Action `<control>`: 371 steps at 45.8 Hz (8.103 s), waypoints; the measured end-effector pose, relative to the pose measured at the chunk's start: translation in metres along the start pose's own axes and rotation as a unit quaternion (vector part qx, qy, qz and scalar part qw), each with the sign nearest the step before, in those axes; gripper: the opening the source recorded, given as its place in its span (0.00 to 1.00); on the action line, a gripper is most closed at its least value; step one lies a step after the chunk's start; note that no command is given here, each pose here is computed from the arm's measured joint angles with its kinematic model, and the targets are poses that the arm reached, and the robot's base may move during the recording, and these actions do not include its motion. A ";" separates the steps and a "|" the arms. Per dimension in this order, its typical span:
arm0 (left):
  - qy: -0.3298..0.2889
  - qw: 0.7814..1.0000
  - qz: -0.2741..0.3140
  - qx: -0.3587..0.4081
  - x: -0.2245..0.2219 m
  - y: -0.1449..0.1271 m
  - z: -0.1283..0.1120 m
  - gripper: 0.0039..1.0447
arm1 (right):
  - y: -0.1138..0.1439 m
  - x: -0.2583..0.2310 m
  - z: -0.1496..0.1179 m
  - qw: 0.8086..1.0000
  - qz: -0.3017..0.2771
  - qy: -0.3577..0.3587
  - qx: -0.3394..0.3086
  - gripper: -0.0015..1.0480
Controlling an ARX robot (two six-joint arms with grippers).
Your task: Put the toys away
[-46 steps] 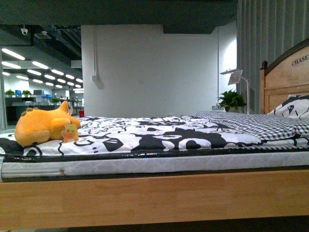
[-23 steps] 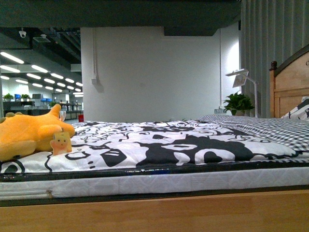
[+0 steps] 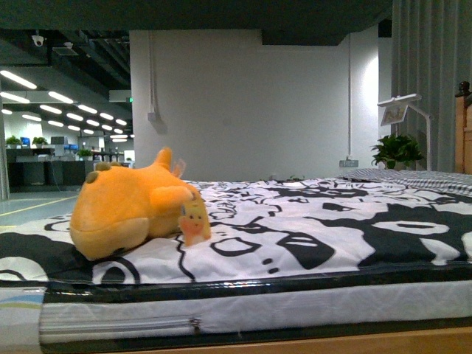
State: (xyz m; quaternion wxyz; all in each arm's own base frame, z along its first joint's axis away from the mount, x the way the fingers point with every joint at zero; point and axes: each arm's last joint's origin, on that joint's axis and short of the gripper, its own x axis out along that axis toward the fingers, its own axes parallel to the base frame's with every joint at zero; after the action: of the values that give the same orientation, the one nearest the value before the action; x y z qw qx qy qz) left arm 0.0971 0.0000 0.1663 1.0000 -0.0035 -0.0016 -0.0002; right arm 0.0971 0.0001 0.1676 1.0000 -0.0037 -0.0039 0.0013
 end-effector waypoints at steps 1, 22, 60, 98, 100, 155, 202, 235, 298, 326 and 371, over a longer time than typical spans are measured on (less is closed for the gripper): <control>0.000 1.000 0.000 0.000 0.000 0.000 0.000 0.94 | 0.000 0.000 0.000 1.000 -0.001 0.000 0.000 0.94; 0.001 1.000 0.002 0.000 0.000 0.000 0.000 0.94 | 0.000 0.000 0.000 1.000 0.002 0.001 0.000 0.94; 0.000 1.000 0.000 0.000 0.000 0.000 0.000 0.94 | 0.000 0.000 0.000 1.000 0.008 0.001 0.001 0.94; 0.000 1.000 0.000 0.000 0.000 0.000 0.000 0.94 | 0.060 0.102 0.161 0.979 0.190 -0.071 -0.018 0.94; 0.000 1.000 0.000 0.000 0.000 0.000 0.000 0.94 | 0.067 0.106 0.164 0.978 0.194 -0.071 -0.020 0.94; 0.000 1.000 0.000 0.000 0.000 0.000 0.000 0.94 | 0.137 0.209 0.109 0.992 0.111 0.036 -0.046 0.94; 0.000 1.000 0.000 0.000 0.000 0.000 0.000 0.94 | 0.069 0.143 0.153 0.984 0.175 -0.004 0.030 0.09; 0.000 1.000 0.000 0.000 0.000 0.000 0.000 0.94 | -0.005 0.003 0.091 0.968 0.233 -0.070 0.054 0.08; 0.000 1.000 0.002 0.000 0.000 0.000 0.000 0.94 | 0.015 -0.001 0.022 0.979 0.171 -0.103 0.039 0.08; 0.000 1.000 0.000 0.000 0.000 0.000 0.000 0.94 | 0.014 -0.001 0.022 0.980 0.166 -0.105 0.038 0.08; 0.000 1.000 0.000 0.000 0.000 0.000 0.000 0.94 | 0.014 -0.001 0.022 0.980 0.167 -0.105 0.038 0.08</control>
State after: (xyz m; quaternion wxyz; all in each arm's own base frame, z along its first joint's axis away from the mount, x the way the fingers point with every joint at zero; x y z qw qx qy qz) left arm 0.0971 0.0000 0.1662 1.0000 -0.0035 -0.0018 -0.0006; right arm 0.0961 0.0145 0.1897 0.9792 0.0335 -0.1081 0.1683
